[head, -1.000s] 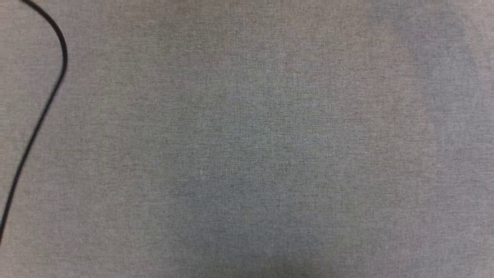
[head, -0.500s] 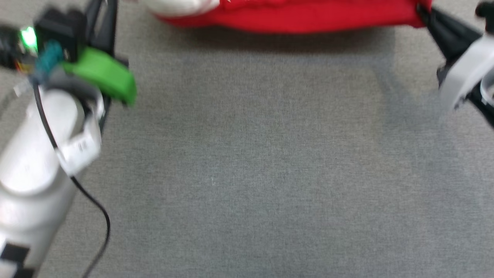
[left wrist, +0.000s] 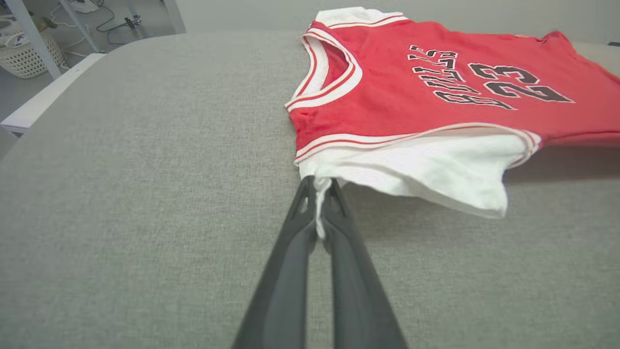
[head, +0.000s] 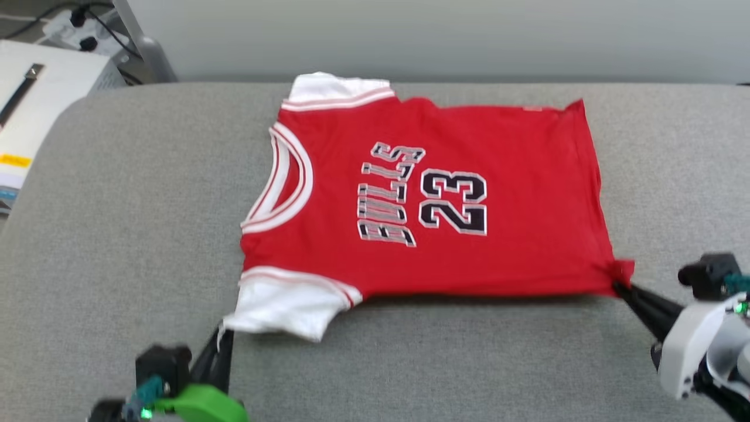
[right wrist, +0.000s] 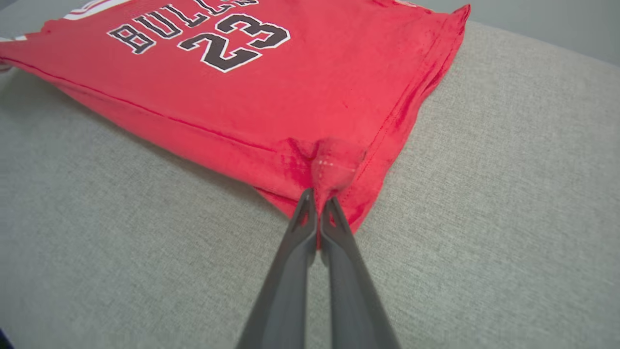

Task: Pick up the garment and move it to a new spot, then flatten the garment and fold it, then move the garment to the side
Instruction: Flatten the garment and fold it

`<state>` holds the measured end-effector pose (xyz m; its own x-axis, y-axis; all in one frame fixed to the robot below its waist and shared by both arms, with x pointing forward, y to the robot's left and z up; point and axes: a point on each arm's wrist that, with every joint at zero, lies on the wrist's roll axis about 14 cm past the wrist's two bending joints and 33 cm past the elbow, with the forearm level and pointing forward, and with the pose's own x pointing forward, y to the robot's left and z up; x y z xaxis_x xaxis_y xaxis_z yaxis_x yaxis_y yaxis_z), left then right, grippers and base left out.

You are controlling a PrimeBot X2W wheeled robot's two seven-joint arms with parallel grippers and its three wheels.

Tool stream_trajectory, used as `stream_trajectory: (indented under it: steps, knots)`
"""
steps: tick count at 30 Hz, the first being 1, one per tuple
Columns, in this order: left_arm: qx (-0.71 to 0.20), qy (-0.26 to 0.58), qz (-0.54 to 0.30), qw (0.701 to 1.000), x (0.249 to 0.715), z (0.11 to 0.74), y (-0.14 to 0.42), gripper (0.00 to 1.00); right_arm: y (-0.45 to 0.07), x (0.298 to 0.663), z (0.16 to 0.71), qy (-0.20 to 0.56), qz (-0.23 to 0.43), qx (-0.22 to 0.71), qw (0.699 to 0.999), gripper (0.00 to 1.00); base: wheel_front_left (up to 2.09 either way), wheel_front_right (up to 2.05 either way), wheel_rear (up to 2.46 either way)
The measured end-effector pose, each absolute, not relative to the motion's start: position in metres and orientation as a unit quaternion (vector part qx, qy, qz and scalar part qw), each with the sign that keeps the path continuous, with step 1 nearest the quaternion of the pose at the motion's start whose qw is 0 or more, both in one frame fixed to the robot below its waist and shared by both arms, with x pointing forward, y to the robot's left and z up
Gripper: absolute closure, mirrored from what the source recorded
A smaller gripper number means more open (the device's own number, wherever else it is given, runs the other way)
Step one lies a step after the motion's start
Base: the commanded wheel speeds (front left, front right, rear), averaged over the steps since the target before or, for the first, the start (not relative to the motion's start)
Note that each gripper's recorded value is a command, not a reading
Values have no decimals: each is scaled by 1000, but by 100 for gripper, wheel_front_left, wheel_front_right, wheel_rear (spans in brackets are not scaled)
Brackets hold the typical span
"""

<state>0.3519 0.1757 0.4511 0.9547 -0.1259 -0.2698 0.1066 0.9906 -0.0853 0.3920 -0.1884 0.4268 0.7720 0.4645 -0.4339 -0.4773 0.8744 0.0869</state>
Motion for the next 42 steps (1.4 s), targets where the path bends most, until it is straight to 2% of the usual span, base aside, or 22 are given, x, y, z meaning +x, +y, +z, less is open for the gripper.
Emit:
stream_trajectory:
  steps: [6,11,17,23,31,38,42]
  knots:
    - [-80,207,-46,974,295,422,170,100,-198,345,411,266,236,10,935,100,0,0,0]
    - [-103,266,-73,956,265,403,155,100,-202,318,398,311,228,36,922,100,0,0,0]
    - [-102,280,-93,950,265,398,149,100,-205,318,399,316,219,53,921,100,0,0,0]
    - [-65,195,-132,970,323,435,146,100,-208,348,420,278,205,72,936,100,0,0,0]
    - [-3,115,-173,978,403,478,147,100,-200,381,436,253,206,85,941,100,0,0,0]
    - [32,104,-193,975,460,480,147,100,-199,404,433,257,200,88,941,100,0,0,0]
    - [45,132,-204,969,480,457,143,100,-202,420,427,259,190,89,943,100,0,0,0]
